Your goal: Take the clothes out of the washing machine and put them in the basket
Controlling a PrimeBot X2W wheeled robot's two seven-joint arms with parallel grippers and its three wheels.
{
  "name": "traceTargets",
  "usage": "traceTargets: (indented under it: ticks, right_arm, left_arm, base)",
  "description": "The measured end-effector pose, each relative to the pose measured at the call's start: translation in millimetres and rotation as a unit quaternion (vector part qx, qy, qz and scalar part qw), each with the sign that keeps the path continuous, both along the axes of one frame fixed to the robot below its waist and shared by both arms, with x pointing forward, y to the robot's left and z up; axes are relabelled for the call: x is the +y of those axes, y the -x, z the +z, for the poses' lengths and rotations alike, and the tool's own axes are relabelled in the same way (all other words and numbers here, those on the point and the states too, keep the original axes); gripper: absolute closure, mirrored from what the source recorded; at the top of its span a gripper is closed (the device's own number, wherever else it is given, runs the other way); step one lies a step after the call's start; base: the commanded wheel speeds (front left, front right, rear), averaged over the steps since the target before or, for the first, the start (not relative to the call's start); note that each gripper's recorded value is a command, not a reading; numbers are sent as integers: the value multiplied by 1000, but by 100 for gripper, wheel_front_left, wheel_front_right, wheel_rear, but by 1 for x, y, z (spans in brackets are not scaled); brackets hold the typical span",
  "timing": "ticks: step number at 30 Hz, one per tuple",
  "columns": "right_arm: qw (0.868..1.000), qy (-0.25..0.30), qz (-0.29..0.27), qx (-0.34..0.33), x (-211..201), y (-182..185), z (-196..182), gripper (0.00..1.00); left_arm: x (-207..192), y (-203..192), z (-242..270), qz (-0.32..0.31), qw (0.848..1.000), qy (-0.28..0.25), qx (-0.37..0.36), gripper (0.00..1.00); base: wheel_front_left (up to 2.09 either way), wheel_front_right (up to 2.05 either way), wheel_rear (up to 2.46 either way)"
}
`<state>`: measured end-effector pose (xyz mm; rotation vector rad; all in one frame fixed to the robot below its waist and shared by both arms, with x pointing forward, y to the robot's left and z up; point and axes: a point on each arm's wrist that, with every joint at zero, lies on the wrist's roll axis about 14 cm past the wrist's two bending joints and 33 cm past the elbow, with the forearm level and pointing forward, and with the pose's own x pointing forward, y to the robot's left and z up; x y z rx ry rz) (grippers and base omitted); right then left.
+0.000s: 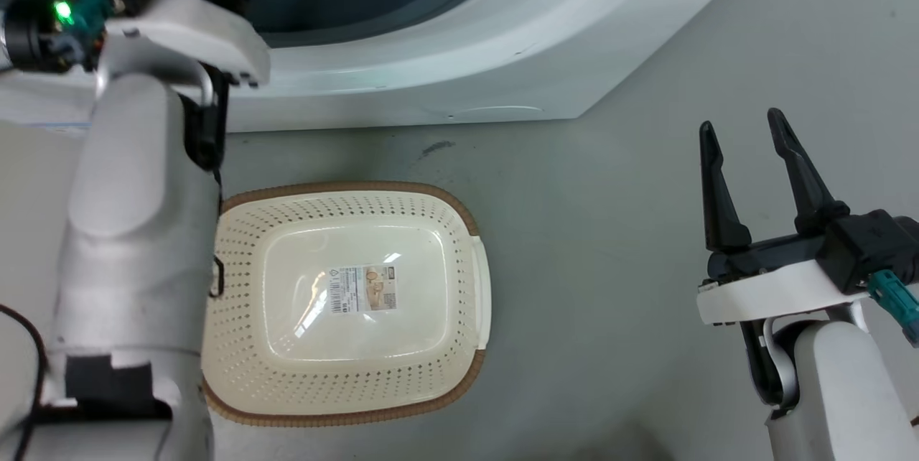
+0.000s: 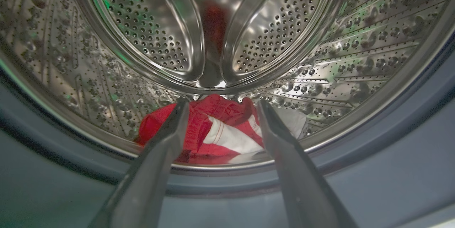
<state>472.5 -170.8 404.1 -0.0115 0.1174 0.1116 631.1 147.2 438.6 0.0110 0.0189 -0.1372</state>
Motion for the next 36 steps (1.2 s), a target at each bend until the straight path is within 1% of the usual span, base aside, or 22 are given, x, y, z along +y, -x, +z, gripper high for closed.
traceTargets:
  ticks: [8,13,19,25,30,33,36]
  right_arm:
    - [1000,-12,-5,11,-4,0,-8,0]
    - [999,-20,-11,24,-7,3,-16,0]
    - [999,-28,-21,39,-15,7,-25,0]
    - [997,-30,-33,55,-23,12,-35,0]
    - [996,-36,-40,69,-27,16,-43,0]
    - [995,-37,-42,78,-27,18,-49,0]
    - [995,-40,-41,85,-26,20,-53,0]
  left_arm:
    - [-8,-51,-9,-9,999,-21,37,0]
    - [-17,-78,-19,-17,996,-34,85,0]
    - [-24,-104,-37,-20,987,-61,146,0]
    - [-32,-117,-68,-21,973,-72,217,0]
    - [-28,-118,-100,-11,960,-76,270,0]
    - [-25,-115,-119,-7,950,-77,303,0]
    - [-21,-110,-136,-2,936,-84,341,0]
  base:
    - [0,0,0]
    - [0,0,0]
    - [0,0,0]
    - [0,0,0]
    - [0,0,0]
    - [0,0,0]
    - [0,0,0]
